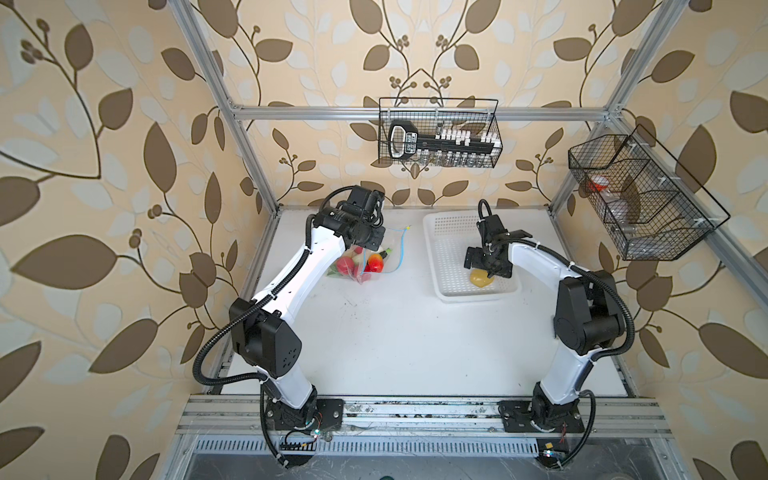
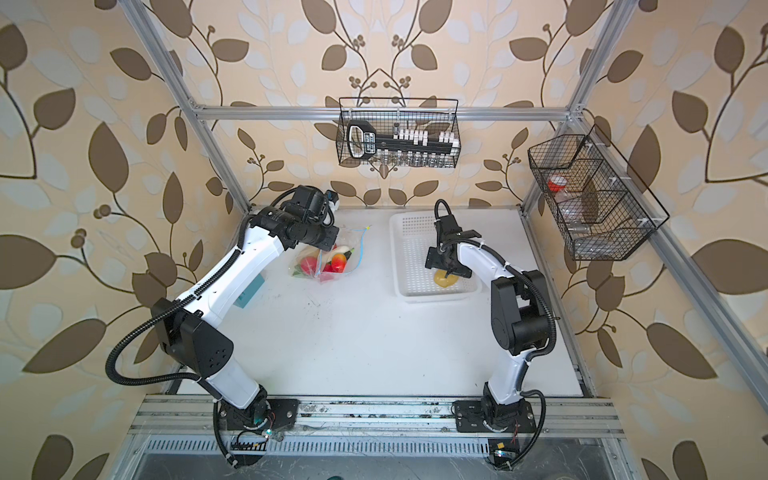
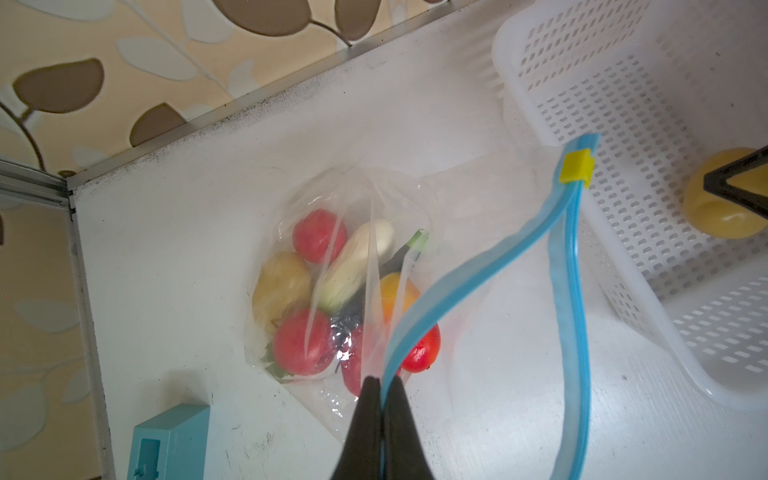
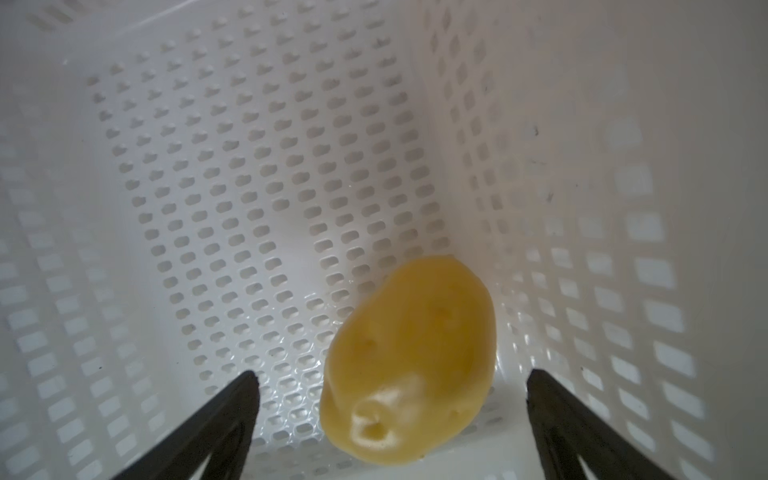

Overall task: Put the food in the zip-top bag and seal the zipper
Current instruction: 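Lift the yellow potato out of the basket with the right gripper, then carry the potato with the right gripper toward the bag mouth by the left gripper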

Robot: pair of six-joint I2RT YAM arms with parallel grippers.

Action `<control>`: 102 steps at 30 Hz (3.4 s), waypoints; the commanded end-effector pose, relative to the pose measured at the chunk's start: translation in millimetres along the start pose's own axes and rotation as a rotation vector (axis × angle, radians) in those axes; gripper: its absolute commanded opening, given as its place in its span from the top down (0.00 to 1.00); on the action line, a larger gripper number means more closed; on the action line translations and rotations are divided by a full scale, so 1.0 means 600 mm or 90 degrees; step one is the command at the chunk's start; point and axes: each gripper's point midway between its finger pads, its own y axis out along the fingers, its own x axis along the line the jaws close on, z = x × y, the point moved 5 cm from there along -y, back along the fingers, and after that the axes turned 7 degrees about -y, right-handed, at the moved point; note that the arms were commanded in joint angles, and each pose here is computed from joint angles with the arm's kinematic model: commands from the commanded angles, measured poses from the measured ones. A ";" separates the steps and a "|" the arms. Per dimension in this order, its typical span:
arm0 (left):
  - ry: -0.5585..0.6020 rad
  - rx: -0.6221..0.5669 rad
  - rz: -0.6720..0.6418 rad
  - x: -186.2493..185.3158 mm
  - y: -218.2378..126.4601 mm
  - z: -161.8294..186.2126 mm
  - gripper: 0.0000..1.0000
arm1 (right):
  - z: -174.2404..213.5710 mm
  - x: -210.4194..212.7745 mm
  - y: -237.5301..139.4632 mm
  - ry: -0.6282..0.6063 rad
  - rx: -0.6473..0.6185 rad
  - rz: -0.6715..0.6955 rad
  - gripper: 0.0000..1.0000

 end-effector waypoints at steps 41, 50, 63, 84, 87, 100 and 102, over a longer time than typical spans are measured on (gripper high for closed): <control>0.002 -0.022 0.005 -0.002 -0.018 -0.006 1.00 | -0.019 0.009 0.053 0.142 -0.036 -0.045 0.51; 0.002 -0.020 0.006 -0.003 -0.016 -0.005 1.00 | -0.046 0.018 -0.035 0.151 -0.113 -0.121 0.55; 0.000 -0.017 0.010 -0.005 -0.014 -0.005 1.00 | -0.063 0.073 -0.118 0.164 -0.148 -0.311 0.56; 0.000 -0.018 0.014 -0.006 -0.016 -0.005 1.00 | -0.055 0.163 -0.221 0.131 -0.222 -0.424 0.55; -0.001 -0.017 0.015 -0.006 -0.016 -0.004 1.00 | -0.051 0.194 -0.233 0.118 -0.230 -0.446 0.55; -0.001 -0.021 0.015 -0.005 -0.020 -0.004 1.00 | -0.047 0.304 -0.282 0.055 -0.250 -0.512 0.55; -0.001 -0.023 0.015 -0.005 -0.021 -0.005 1.00 | -0.045 0.318 -0.289 0.045 -0.256 -0.519 0.55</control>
